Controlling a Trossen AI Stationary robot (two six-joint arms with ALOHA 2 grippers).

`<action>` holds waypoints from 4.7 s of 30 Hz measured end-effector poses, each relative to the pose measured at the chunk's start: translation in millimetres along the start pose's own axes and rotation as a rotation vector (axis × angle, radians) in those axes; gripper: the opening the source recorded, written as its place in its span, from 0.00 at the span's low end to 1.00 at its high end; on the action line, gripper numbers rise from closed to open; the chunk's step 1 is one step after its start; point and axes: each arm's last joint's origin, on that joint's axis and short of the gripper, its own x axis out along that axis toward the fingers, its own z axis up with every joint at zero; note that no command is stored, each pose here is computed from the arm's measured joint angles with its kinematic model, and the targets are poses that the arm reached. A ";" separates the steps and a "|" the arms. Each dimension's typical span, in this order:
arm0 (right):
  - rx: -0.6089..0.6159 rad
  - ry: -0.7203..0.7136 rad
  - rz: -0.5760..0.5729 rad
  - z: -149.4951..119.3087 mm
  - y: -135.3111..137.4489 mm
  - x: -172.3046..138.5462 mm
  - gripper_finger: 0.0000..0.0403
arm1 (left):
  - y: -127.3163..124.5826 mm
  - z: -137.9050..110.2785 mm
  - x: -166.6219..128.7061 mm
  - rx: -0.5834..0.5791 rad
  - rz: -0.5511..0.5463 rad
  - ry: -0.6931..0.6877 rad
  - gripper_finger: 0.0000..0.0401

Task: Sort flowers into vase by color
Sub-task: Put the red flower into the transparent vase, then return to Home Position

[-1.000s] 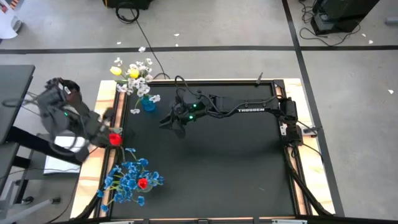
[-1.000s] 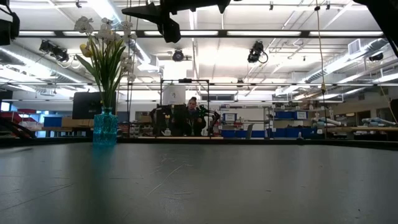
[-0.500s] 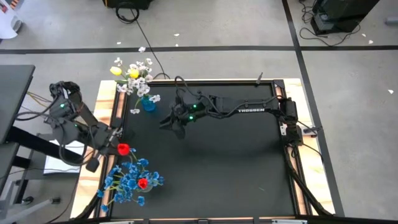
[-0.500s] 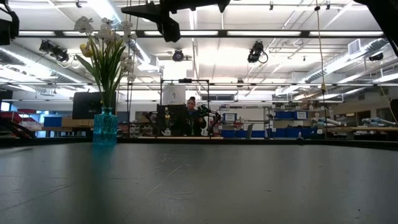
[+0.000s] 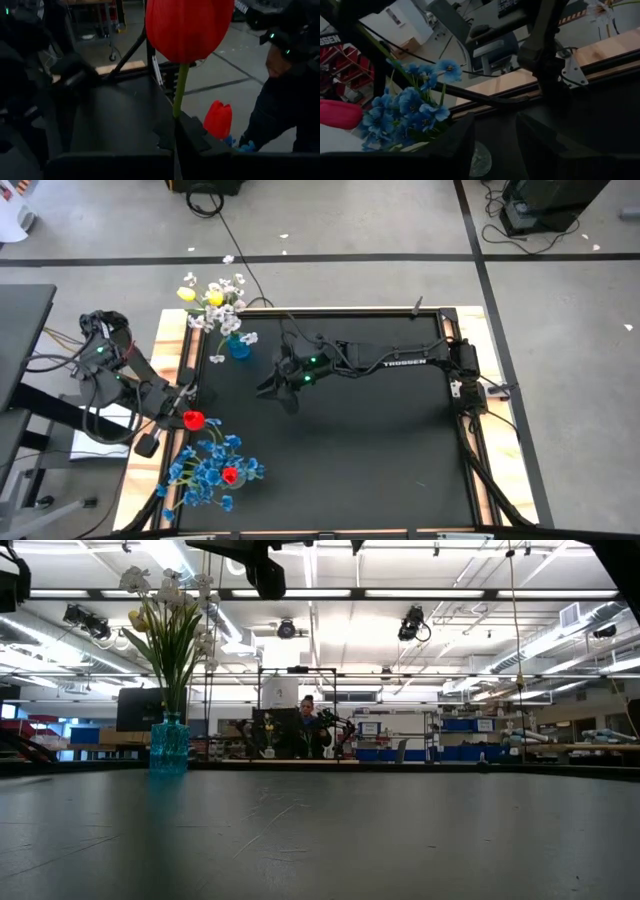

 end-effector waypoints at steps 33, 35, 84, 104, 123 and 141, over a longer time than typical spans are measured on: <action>0.027 0.006 0.008 -2.1 4.2 1.5 0.43 | -7.5 -50.2 21.5 -0.234 -0.025 0.119 0.27; 0.028 0.006 0.008 -2.2 4.1 1.5 0.43 | -5.6 -49.4 18.2 -0.241 -0.031 0.108 0.31; -0.352 -0.164 -0.176 44.6 99.5 -174.1 0.01 | 93.4 1.7 6.4 -0.208 0.427 -0.153 0.01; -0.451 -0.511 -0.209 -85.3 66.2 -243.6 0.02 | 74.6 -120.2 -31.9 -0.191 0.455 -0.090 0.00; -0.405 -0.612 -0.185 -159.9 32.1 -264.3 0.02 | 86.9 -155.0 1.7 -0.134 0.462 -0.181 0.00; -0.390 -0.635 -0.155 -175.0 7.1 -267.3 0.03 | 94.6 -208.3 26.6 -0.138 0.459 -0.270 0.00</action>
